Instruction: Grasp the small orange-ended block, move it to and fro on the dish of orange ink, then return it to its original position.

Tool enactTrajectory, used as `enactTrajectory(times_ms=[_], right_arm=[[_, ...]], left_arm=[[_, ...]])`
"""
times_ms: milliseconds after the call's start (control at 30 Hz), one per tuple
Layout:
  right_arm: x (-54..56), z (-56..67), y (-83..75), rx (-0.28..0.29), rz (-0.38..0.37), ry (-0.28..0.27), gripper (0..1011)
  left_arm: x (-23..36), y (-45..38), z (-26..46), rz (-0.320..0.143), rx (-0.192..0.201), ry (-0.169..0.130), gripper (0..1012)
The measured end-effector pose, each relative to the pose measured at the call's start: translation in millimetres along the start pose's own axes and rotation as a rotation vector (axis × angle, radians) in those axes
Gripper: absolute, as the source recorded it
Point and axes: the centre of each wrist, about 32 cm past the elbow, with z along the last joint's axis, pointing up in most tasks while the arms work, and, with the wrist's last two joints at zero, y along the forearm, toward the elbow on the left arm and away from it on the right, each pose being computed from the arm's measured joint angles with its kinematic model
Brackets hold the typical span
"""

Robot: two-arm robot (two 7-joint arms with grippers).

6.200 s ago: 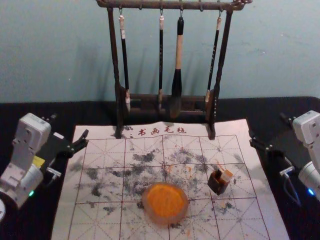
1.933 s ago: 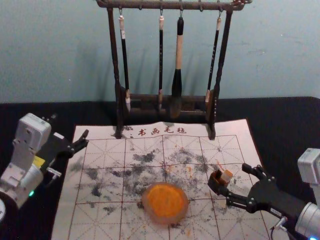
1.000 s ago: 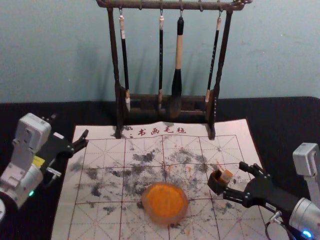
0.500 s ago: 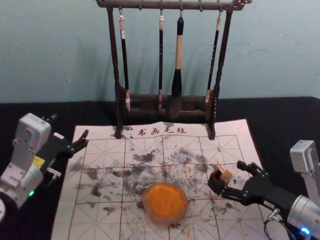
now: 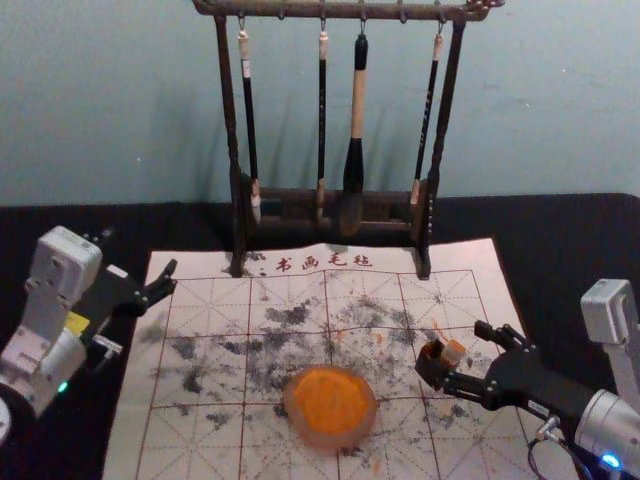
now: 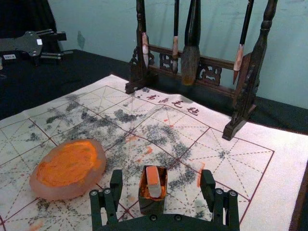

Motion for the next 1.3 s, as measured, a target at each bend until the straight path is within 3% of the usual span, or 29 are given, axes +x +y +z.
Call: enactTrajectory(times_ms=[233,500,833,867,933,1067,1200,1300], right_arm=[[-0.1,0.0,0.0,0.0,0.0,-0.001,994],[-0.2,-0.1,-0.1,0.0,0.001,-0.002,836],[-0.2,0.0,0.0,0.0,0.001,-0.002,477],[-0.2,-0.1,0.0,0.0,0.001,-0.002,477],[-0.2,0.0,0.0,0.0,0.001,-0.002,374],[-0.2,0.0,-0.1,0.0,0.001,-0.002,303],[-0.2,0.0,0.0,0.0,0.001,-0.002,137],[-0.2,0.0,0.0,0.0,0.001,-0.002,92]], left_arm=[[0.0,0.0,0.0,0.0,0.0,0.0,1001],[0.0,0.0,0.0,0.0,0.0,0.0,1001],[0.0,0.0,0.0,0.0,0.0,0.0,1001],[0.0,0.0,0.0,0.0,0.0,0.0,1001],[0.0,0.0,0.0,0.0,0.0,0.0,1001],[0.0,0.0,0.0,0.0,0.0,0.0,1001],[0.0,0.0,0.0,0.0,0.0,0.0,1002],[0.0,0.0,0.0,0.0,0.0,0.0,1001]])
